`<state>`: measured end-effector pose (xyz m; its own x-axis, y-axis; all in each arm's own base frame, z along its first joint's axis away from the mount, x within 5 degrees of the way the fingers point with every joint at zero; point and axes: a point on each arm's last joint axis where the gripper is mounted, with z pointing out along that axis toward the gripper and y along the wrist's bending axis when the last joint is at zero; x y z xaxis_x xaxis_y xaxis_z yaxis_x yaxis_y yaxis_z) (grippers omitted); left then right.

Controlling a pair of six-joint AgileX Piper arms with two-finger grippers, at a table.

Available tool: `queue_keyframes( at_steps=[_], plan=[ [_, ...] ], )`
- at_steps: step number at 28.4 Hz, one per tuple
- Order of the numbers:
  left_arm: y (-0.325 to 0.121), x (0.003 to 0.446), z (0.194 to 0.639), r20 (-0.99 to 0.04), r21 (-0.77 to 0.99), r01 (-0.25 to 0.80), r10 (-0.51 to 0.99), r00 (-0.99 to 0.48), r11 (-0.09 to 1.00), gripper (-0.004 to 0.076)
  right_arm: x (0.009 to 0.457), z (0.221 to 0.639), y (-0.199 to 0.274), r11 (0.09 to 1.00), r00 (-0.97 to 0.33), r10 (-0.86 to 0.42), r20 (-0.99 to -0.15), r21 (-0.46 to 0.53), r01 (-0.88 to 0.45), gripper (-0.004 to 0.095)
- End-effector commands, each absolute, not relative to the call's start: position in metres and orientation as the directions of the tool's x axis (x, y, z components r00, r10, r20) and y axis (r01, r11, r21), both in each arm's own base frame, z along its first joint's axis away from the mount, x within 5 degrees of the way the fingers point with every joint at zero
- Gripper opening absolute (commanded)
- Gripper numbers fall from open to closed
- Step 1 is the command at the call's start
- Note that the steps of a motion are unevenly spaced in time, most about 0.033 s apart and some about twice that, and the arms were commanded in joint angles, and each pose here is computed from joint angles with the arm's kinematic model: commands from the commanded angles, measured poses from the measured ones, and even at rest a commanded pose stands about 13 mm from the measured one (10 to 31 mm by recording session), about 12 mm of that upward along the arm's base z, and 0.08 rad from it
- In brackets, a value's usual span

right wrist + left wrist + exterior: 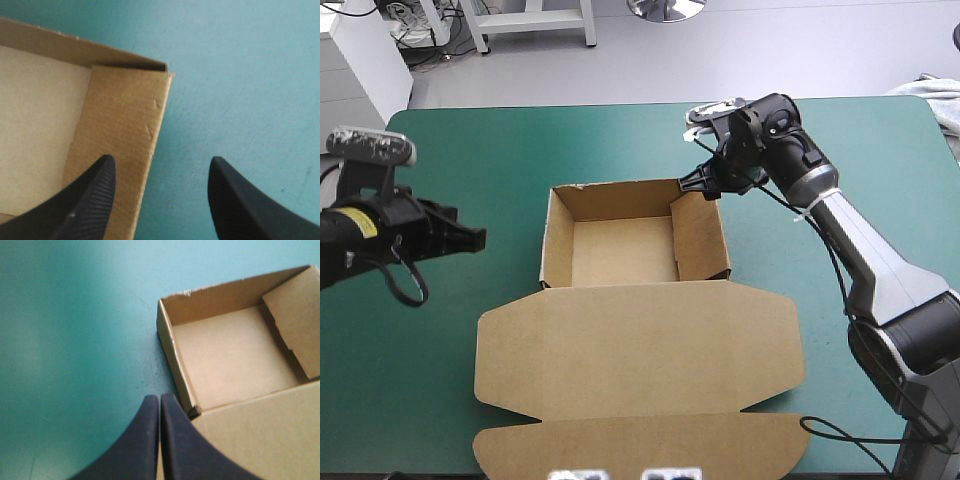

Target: Fold the box

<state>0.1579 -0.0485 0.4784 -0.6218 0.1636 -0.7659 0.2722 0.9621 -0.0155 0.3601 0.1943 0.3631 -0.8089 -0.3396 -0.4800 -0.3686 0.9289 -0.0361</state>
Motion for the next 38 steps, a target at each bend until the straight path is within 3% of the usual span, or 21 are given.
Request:
queue_keyframes(
  at_steps=[1, 16, 18, 22, 25, 34, 38],
  plan=[
    [-0.040, 0.127, 0.463, -0.742, -0.031, 0.277, 0.164, -0.651, 0.960, -0.0010, 0.350, 0.374, 0.187, 0.931, -0.808, -0.332, -0.487, -0.033, -0.363, 0.0513],
    [-0.013, 0.034, 0.363, -0.716, -0.057, 0.275, 0.152, -0.681, 0.960, -0.0010, 0.366, 0.310, 0.208, 0.914, -0.874, -0.365, -0.320, 0.053, -0.402, 0.0508],
    [-0.012, 0.028, 0.354, -0.715, -0.072, 0.283, 0.148, -0.683, 0.956, -0.0010, 0.367, 0.305, 0.211, 0.913, -0.881, -0.361, -0.307, 0.076, -0.400, 0.0454],
    [-0.010, 0.022, 0.337, -0.704, -0.073, 0.282, 0.151, -0.694, 0.957, -0.0010, 0.368, 0.298, 0.214, 0.911, -0.887, -0.361, -0.289, 0.098, -0.402, 0.0168],
    [-0.009, 0.018, 0.323, -0.693, -0.072, 0.281, 0.154, -0.704, 0.957, -0.0010, 0.368, 0.298, 0.214, 0.911, -0.887, -0.361, -0.289, 0.096, -0.402, -0.0018],
    [-0.007, 0.010, 0.301, -0.684, -0.081, 0.273, 0.145, -0.714, 0.959, -0.0010, 0.370, 0.332, 0.192, 0.939, -0.860, -0.313, -0.404, 0.002, -0.343, -0.0017],
    [-0.007, 0.010, 0.300, -0.685, -0.085, 0.275, 0.144, -0.714, 0.958, -0.0010, 0.373, 0.371, 0.129, 0.979, -0.861, -0.185, -0.475, -0.008, -0.206, -0.0017]
  ],
)
